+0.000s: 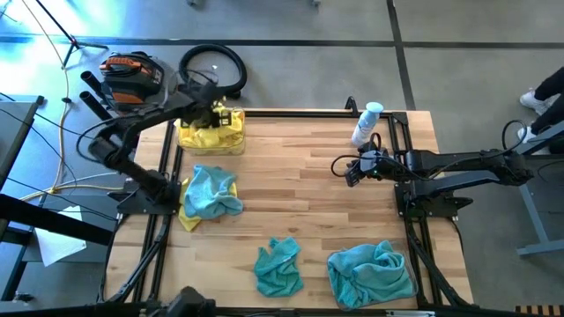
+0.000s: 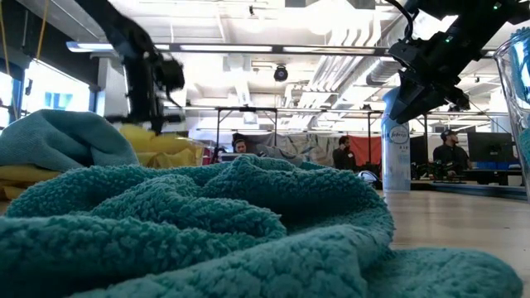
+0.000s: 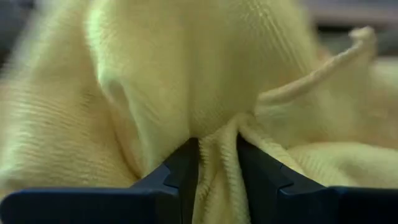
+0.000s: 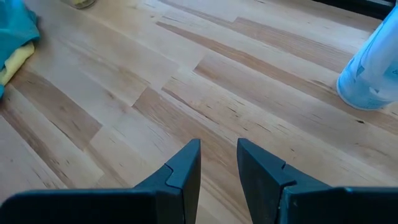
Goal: Sort microfiber towel by color & place in baskets
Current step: Put the yellow towel into the top transparent bin, then put the blue towel into the bottom transparent bin
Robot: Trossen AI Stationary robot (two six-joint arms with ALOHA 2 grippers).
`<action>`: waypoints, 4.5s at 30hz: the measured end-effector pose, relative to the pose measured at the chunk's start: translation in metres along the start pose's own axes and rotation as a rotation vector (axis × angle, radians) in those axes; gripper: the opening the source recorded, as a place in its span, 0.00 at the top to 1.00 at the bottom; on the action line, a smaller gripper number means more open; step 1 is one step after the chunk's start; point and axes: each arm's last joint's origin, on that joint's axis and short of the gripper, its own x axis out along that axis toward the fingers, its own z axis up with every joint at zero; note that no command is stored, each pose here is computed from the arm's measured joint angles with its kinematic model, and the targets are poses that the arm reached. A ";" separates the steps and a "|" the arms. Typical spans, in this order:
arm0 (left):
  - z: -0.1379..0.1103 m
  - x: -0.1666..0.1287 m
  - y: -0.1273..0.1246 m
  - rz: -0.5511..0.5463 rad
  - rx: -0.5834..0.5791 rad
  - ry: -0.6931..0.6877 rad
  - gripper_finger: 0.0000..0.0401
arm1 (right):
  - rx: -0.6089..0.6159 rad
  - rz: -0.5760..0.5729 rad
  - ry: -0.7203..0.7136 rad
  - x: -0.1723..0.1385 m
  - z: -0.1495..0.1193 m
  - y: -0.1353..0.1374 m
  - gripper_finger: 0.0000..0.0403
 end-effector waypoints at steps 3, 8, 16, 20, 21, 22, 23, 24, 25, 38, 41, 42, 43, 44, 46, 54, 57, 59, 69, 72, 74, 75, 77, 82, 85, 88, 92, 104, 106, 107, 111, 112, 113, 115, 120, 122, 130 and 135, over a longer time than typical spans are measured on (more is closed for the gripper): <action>-0.012 0.026 -0.003 0.024 -0.012 0.067 0.76 | 0.000 0.000 -0.001 0.000 0.000 0.000 0.75; -0.029 0.052 -0.008 0.041 -0.023 0.102 0.76 | 0.000 0.000 0.000 0.000 0.000 0.000 0.75; -0.031 0.043 -0.011 0.032 -0.027 0.043 0.76 | 0.000 0.000 0.000 0.000 0.000 0.000 0.75; -0.030 0.030 -0.008 0.006 -0.027 0.009 0.76 | 0.000 0.000 0.000 0.000 0.000 0.000 0.75; -0.030 0.026 -0.007 0.002 -0.027 -0.003 0.76 | 0.000 0.000 0.000 0.000 0.000 0.000 0.75; -0.029 0.022 -0.007 -0.007 -0.023 -0.016 0.76 | 0.000 0.000 0.000 0.000 0.000 0.000 0.75; -0.028 0.017 -0.006 -0.018 -0.018 -0.028 0.75 | 0.000 0.000 0.000 0.000 0.000 0.000 0.75; -0.028 0.013 -0.005 -0.029 -0.017 -0.040 0.74 | 0.000 0.000 0.000 0.000 0.000 0.000 0.75; -0.028 0.008 -0.004 -0.041 -0.017 -0.048 0.73 | 0.000 0.000 0.000 0.000 0.000 0.000 0.75; -0.033 -0.060 0.014 -0.287 -0.091 -0.144 0.67 | -0.023 0.001 0.001 0.000 0.000 0.000 0.75; -0.039 -0.076 0.020 -0.318 -0.100 -0.169 0.67 | -0.026 0.001 0.001 0.000 0.000 0.000 0.75; -0.041 -0.080 0.022 -0.325 -0.105 -0.174 0.67 | -0.027 0.001 0.001 0.000 0.000 0.000 0.75; -0.043 -0.083 0.023 -0.330 -0.111 -0.175 0.67 | -0.026 0.000 0.001 0.000 0.000 0.000 0.75; -0.045 -0.086 0.025 -0.334 -0.114 -0.175 0.67 | -0.027 0.001 0.001 0.000 0.000 0.000 0.75; -0.050 -0.091 0.027 -0.336 -0.122 -0.166 0.67 | -0.027 0.001 0.001 0.000 0.000 0.000 0.75; -0.066 -0.092 0.028 -0.286 -0.082 -0.064 0.67 | -0.045 0.001 0.001 0.000 0.000 0.000 0.75; -0.073 -0.096 0.022 -0.332 -0.051 -0.033 0.67 | -0.045 0.002 0.002 0.000 0.000 0.000 0.75; -0.078 -0.100 0.018 -0.332 -0.039 -0.021 0.67 | -0.045 0.003 0.003 0.000 0.000 0.000 0.75; -0.101 -0.139 -0.012 -0.341 0.053 -0.075 0.73 | -0.045 0.011 0.011 0.000 0.000 0.000 0.75; -0.106 -0.150 -0.021 -0.361 0.083 -0.071 0.75 | -0.053 0.029 0.028 0.000 -0.001 0.001 0.75; -0.111 -0.155 -0.027 -0.357 0.100 -0.064 0.76 | -0.063 0.042 0.040 0.000 -0.001 0.001 0.75; -0.114 -0.158 -0.030 -0.350 0.108 -0.061 0.77 | -0.067 0.049 0.047 0.000 -0.001 0.001 0.75; -0.121 -0.162 -0.036 -0.335 0.123 -0.055 0.78 | -0.072 0.066 0.064 0.000 -0.002 0.002 0.75; -0.142 -0.171 -0.053 -0.300 0.165 -0.023 0.80 | -0.108 0.098 0.091 0.000 -0.003 0.003 0.75; -0.155 -0.174 -0.061 -0.268 0.203 0.006 0.80 | -0.140 0.102 0.092 0.000 -0.003 0.003 0.75; -0.169 -0.176 -0.068 -0.242 0.252 0.038 0.81 | -0.156 0.101 0.089 0.000 -0.003 0.003 0.75; -0.187 -0.175 -0.072 -0.214 0.325 0.063 0.81 | -0.151 0.104 0.086 0.000 -0.002 0.003 0.75; -0.224 -0.170 -0.080 -0.236 0.816 0.013 0.81 | -0.427 0.479 -0.110 -0.014 0.008 0.043 0.75; -0.229 -0.167 -0.082 -0.282 0.865 -0.016 0.81 | -0.460 0.509 -0.120 -0.020 0.008 0.057 0.75; -0.231 -0.166 -0.082 -0.287 0.886 -0.019 0.81 | -0.473 0.514 -0.122 -0.023 0.008 0.065 0.75; -0.238 -0.158 -0.077 -0.269 0.965 -0.021 0.81 | -0.530 0.506 -0.118 -0.028 0.010 0.102 0.75; -0.240 -0.157 -0.075 -0.264 0.990 -0.022 0.81 | -0.542 0.500 -0.105 -0.027 0.010 0.112 0.75; -0.242 -0.155 -0.073 -0.258 1.016 -0.022 0.81 | -0.554 0.483 -0.083 -0.026 0.010 0.122 0.75; -0.247 -0.153 -0.068 -0.257 1.066 -0.012 0.81 | -0.564 0.440 -0.021 -0.021 0.010 0.142 0.75; -0.255 -0.150 -0.049 -0.271 1.146 0.006 0.81 | -0.603 0.330 0.153 -0.008 0.007 0.190 0.73; -0.258 -0.149 -0.040 -0.282 1.167 0.018 0.81 | -0.608 0.314 0.192 -0.004 0.003 0.210 0.69; -0.261 -0.151 -0.006 -0.348 1.180 0.023 0.81 | -0.692 0.371 0.296 0.002 -0.025 0.287 0.45; -0.261 -0.152 0.006 -0.381 1.156 0.028 0.80 | -0.869 0.383 0.345 0.011 -0.064 0.318 0.40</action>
